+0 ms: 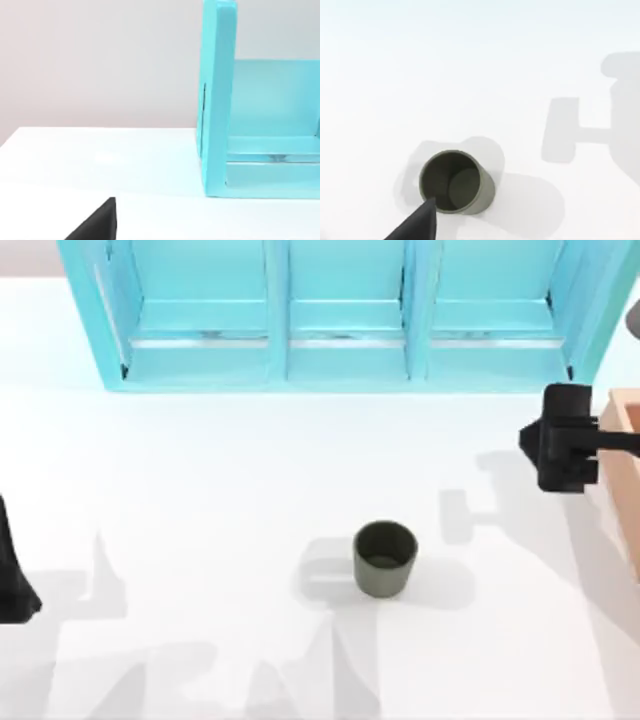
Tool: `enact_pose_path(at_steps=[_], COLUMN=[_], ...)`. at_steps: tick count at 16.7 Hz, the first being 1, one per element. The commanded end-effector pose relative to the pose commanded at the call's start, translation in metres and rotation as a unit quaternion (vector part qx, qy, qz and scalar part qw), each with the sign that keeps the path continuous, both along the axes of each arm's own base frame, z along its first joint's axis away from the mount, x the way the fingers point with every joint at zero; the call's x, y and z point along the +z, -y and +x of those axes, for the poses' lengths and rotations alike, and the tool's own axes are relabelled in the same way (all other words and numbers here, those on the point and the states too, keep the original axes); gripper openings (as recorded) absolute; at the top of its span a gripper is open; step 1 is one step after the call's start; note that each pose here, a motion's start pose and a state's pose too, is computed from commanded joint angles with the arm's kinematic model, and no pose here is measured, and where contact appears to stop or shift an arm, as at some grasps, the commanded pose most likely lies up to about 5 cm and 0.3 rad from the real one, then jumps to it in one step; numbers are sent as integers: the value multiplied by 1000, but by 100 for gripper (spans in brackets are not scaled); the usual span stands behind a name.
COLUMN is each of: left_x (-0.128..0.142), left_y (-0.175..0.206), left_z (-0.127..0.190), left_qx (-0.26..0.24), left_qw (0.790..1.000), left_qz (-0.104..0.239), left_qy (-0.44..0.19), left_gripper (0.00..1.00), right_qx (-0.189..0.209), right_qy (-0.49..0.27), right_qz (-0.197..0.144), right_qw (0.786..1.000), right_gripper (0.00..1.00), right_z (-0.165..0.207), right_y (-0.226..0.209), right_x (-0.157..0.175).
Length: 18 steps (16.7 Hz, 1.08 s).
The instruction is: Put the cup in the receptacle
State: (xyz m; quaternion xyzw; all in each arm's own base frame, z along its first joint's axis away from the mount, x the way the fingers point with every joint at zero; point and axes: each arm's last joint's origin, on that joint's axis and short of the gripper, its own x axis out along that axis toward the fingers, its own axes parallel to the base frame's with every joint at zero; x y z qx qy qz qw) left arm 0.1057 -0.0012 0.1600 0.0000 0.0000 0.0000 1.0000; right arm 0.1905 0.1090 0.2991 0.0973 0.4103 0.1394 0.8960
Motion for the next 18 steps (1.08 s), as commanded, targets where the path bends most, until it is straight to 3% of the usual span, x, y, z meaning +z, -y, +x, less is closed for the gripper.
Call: enact_pose_path(at_steps=[5, 10, 14, 18], left_x=[0, 0, 0, 0], left_y=[0, 0, 0, 0], left_z=[0, 0, 0, 0], left_qx=[0, 0, 0, 0], left_qw=[1000, 1000, 1000, 1000], left_qz=[0, 0, 0, 0], left_qy=[0, 0, 0, 0], left_gripper=[100, 100, 100, 100], right_qx=[2, -17, -30, -34], right_qy=[-164, -289, -339, -345], right_qz=[-58, -131, -162, -165], right_qw=[985, 948, 926, 924], right_gripper=[100, 100, 100, 100], right_z=[54, 96, 116, 120], right_y=[-72, -122, -137, -140], right_x=[-1, -36, -57, -60])
